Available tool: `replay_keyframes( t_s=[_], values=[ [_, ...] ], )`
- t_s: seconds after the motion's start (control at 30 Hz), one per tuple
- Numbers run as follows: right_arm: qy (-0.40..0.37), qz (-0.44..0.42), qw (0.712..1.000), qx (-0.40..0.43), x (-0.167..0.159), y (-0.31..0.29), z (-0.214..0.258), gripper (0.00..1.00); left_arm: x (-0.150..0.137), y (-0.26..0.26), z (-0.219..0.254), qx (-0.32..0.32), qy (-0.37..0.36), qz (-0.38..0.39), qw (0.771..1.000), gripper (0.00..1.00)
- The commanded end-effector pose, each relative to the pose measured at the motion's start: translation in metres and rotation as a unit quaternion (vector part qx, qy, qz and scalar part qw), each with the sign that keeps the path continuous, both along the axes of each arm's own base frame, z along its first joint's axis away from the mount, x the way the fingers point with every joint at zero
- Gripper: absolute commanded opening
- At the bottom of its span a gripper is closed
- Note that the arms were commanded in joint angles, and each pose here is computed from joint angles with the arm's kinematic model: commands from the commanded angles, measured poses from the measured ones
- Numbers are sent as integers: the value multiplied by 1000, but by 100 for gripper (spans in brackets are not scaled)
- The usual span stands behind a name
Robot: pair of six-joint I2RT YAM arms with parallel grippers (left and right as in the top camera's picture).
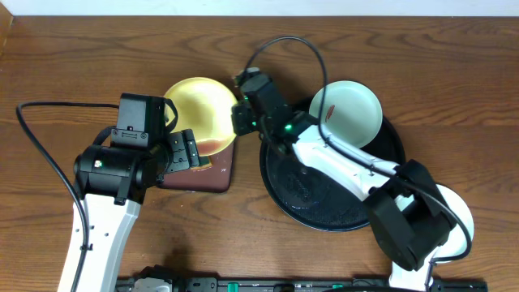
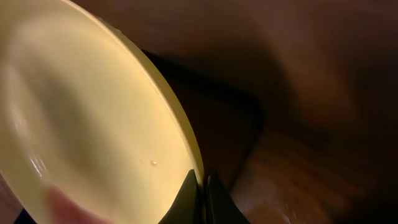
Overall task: Clean dirty plates on tray and stack at the side
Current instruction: 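Lift the yellow plate with the right gripper and carry it rightward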
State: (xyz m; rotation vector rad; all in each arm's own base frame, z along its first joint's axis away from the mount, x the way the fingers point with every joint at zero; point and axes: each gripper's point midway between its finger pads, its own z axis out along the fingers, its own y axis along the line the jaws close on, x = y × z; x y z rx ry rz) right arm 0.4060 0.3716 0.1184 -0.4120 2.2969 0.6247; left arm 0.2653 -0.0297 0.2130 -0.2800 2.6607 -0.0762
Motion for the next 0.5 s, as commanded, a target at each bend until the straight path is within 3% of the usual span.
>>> replay_keyframes(
  t_s=[0.0, 0.17, 0.47],
  values=[
    [-133, 17, 988, -75, 21, 4, 44, 1, 2, 2, 7, 5, -10, -6, 1000, 86],
    [-220, 79, 964, -128, 18, 21, 67, 1, 2, 1, 7, 5, -10, -6, 1000, 86],
    [-315, 36, 925, -210, 17, 13, 110, 1, 2, 1, 7, 5, -10, -6, 1000, 86]
  ],
)
